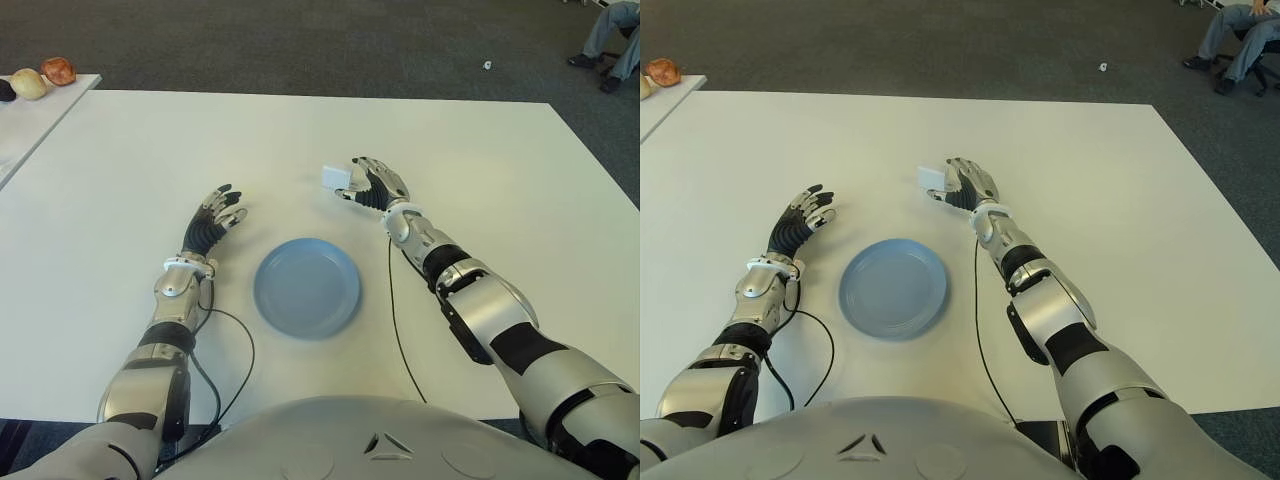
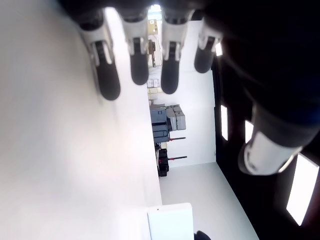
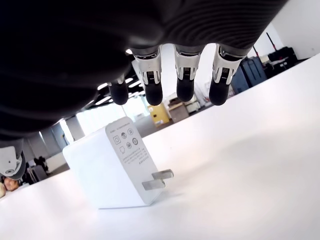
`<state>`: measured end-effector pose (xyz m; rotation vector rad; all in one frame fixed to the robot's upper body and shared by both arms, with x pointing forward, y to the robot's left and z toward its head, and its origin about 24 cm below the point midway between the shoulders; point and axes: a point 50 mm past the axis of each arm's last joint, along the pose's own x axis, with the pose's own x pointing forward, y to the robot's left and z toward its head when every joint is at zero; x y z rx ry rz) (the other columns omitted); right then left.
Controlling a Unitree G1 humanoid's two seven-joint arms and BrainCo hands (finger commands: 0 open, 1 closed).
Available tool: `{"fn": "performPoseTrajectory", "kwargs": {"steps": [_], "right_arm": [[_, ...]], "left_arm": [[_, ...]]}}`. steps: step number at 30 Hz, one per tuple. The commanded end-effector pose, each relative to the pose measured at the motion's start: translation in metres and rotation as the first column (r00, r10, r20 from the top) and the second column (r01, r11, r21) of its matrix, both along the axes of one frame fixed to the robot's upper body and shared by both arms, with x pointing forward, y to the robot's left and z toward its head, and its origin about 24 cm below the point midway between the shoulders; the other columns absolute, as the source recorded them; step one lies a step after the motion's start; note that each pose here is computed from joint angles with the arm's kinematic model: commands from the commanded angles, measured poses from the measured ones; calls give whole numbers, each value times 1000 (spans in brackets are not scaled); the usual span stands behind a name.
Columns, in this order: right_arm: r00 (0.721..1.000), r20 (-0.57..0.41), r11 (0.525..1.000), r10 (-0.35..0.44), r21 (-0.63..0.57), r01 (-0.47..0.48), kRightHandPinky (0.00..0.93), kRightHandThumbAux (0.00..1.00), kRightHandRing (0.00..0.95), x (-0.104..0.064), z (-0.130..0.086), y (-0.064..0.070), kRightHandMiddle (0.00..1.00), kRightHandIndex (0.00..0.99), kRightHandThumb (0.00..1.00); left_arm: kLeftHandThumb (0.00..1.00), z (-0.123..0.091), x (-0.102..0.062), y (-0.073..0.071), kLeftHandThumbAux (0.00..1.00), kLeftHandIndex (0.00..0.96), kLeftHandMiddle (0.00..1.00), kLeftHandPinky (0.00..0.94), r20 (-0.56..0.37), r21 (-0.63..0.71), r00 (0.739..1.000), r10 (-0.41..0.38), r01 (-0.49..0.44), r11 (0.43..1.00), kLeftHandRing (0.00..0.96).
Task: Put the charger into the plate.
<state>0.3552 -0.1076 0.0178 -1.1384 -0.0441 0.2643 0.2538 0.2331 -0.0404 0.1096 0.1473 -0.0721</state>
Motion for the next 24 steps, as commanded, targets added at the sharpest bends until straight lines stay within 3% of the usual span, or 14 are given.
{"fn": "performPoseTrajectory", "kwargs": {"steps": [1,24], "right_arm": [[999,0,999,32,-17,-32,0,355,0,3,4,7,0,0,322],[997,-26,997,77,2,-77,0,414,0,2,5,15,0,0,303]], "left_arm": [[0,-27,-25,-7,658,128,201,81,-139,-39,990,-15,10,999,152],[0,-29,-39,-9,653,146,229,68,-122,-66,992,-8,-1,998,171]]}}
